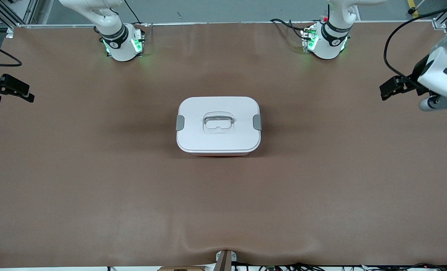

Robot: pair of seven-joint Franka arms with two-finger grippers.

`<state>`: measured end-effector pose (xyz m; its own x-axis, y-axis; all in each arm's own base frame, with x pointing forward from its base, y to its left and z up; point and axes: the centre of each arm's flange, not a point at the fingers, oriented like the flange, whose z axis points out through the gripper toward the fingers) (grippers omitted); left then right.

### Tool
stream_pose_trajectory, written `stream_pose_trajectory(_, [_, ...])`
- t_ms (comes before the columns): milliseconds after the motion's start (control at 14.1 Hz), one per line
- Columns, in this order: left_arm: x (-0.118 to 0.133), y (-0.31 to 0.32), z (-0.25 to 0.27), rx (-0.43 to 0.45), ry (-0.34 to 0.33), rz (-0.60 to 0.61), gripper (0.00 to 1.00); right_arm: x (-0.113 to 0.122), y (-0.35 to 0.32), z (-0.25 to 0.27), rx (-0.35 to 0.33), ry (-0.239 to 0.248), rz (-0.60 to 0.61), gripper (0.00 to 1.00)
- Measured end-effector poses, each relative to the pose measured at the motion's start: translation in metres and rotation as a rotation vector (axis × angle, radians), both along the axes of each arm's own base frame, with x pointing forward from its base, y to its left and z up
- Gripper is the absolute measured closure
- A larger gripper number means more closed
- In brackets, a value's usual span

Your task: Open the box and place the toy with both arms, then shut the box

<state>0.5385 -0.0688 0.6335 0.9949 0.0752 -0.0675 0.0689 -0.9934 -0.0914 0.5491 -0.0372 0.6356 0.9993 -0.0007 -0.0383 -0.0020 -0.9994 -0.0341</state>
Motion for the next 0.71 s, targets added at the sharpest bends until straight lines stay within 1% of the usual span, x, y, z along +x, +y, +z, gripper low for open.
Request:
stream_pose_trajectory(213, [-0.02,-0.004,0.017,-0.022,-0.023,-0.015,0.0,0.0,0.0,0.0,0.0,0.001,0.0,0.0])
stream_pose_trajectory(497, [-0.055,-0.004,0.034,-0.033,-0.047,-0.02,0.0,0.0,0.0,0.0,0.0,0.002,0.001,0.0])
stream_pose_trajectory(710, [-0.061,0.001,0.036,-0.035,-0.052,-0.013,0.0,0.0,0.003,0.0,0.0,0.002,0.006,0.0])
